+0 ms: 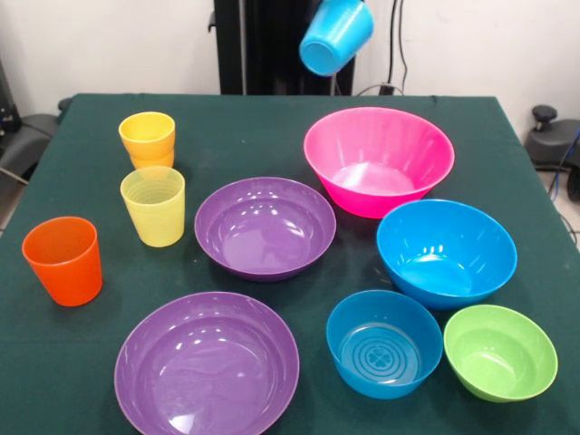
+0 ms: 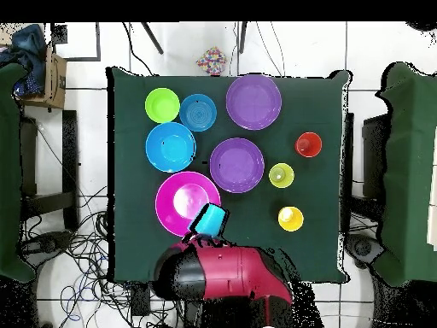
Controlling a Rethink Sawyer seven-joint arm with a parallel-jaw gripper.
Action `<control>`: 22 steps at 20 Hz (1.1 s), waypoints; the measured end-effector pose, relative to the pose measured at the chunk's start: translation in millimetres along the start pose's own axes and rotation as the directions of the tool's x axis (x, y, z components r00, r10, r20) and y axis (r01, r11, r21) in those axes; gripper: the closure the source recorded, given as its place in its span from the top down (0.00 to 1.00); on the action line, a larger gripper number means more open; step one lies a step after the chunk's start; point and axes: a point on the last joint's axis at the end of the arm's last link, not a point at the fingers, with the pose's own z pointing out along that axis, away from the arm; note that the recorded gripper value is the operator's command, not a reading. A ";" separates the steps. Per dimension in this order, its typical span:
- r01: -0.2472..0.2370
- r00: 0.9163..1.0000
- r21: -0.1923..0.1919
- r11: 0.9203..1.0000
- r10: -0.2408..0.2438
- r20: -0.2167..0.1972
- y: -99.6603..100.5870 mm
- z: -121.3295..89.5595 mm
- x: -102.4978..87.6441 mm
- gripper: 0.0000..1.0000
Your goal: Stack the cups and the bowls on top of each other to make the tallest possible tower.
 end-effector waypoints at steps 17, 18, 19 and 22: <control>0.089 0.995 -0.003 0.996 -0.089 -0.052 48.6 13.1 29.3 0.00; 0.090 0.994 -0.002 0.996 -0.090 -0.056 49.5 14.3 30.8 0.00; 0.091 0.994 0.000 0.996 -0.091 -0.061 50.3 15.7 32.4 0.00; 0.089 0.994 0.004 0.996 -0.089 -0.070 50.6 18.2 35.4 0.00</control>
